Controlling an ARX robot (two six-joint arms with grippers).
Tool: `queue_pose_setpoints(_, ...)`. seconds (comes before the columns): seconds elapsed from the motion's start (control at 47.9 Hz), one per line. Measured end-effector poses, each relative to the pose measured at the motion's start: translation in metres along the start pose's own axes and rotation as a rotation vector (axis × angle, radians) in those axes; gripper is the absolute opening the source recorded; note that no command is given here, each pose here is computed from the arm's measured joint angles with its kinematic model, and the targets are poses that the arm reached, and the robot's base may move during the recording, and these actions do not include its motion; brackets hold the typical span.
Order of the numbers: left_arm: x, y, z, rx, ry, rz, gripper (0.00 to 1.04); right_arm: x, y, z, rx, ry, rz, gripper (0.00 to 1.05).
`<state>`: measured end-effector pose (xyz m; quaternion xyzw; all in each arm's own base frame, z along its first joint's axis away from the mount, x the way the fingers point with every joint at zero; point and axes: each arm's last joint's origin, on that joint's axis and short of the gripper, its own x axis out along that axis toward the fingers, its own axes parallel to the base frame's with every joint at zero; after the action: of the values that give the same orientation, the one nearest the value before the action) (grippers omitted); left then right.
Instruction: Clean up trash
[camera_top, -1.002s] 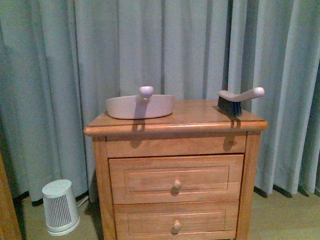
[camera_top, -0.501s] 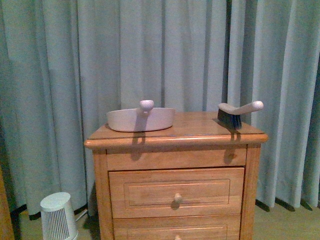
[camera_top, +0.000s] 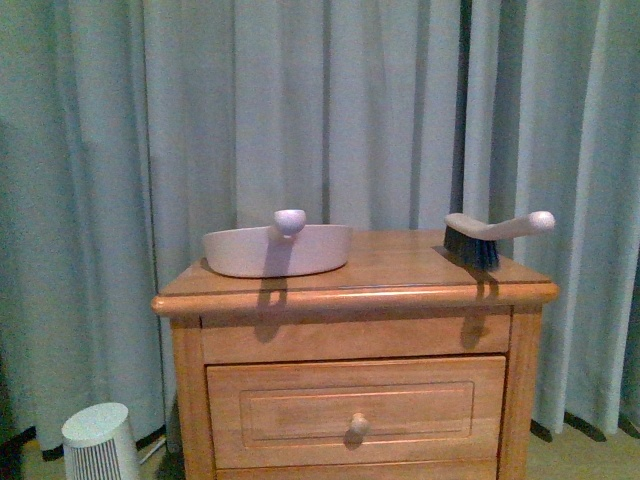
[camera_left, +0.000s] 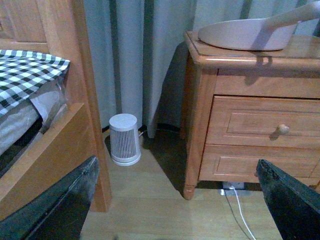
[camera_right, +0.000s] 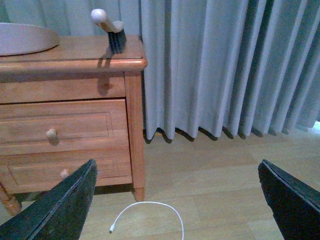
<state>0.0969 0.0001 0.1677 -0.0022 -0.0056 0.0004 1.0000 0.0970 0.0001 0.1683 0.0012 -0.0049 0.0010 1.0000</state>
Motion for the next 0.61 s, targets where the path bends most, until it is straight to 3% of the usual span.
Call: queue_pose_setpoints(0.605, 0.0, 0.0, 0.0, 0.0, 0.0, 0.0, 0.97, 0.0, 0.0, 0.0, 0.0, 0.0, 0.0, 0.97)
